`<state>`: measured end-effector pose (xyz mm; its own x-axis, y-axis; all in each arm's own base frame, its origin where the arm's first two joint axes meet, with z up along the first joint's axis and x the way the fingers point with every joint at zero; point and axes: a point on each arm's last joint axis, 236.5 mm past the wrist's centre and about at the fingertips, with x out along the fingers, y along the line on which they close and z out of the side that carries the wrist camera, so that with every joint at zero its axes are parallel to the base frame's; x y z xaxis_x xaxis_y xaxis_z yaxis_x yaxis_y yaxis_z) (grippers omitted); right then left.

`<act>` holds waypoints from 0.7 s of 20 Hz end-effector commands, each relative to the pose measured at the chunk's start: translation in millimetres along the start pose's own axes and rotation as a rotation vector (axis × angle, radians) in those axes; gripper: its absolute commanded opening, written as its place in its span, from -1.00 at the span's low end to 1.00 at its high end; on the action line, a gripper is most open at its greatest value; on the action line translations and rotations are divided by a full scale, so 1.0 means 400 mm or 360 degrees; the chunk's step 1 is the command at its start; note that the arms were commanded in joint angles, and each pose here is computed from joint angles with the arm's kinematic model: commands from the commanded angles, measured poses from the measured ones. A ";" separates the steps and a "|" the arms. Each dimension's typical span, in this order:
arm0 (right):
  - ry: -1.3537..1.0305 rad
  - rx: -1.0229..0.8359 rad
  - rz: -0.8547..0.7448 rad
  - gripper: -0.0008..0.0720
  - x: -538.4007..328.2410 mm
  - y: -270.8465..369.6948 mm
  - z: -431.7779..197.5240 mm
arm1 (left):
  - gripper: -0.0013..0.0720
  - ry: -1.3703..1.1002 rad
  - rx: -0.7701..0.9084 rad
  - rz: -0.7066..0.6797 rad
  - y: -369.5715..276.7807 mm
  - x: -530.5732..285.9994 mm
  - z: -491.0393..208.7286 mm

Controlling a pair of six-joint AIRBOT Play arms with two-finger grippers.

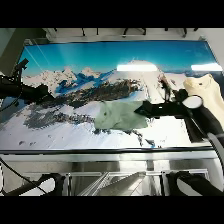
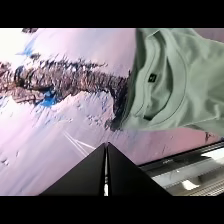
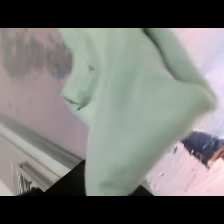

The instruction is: Fold the shirts.

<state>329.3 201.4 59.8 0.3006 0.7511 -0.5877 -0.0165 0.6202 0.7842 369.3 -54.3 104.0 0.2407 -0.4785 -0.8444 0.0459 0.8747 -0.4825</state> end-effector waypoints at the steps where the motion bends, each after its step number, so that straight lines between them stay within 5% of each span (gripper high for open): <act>1: -0.0450 0.0008 -0.0027 -0.92 -0.162 0.021 0.056 | -0.93 -0.0004 0.0019 -0.0060 -0.036 0.008 0.003; 5: -0.0853 -0.0091 0.0012 -0.92 -0.270 0.085 0.161 | -0.93 0.0024 0.0068 -0.0075 -0.065 0.023 -0.005; 14: -0.1071 -0.0386 -0.0123 -0.92 -0.520 0.129 0.527 | -0.93 0.0040 0.0102 -0.0066 -0.069 0.030 -0.010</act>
<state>441.1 60.3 234.1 0.8232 0.4574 -0.3363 -0.1148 0.7142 0.6905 366.9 -85.2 107.8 0.2150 -0.5194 -0.8271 0.1083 0.8543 -0.5084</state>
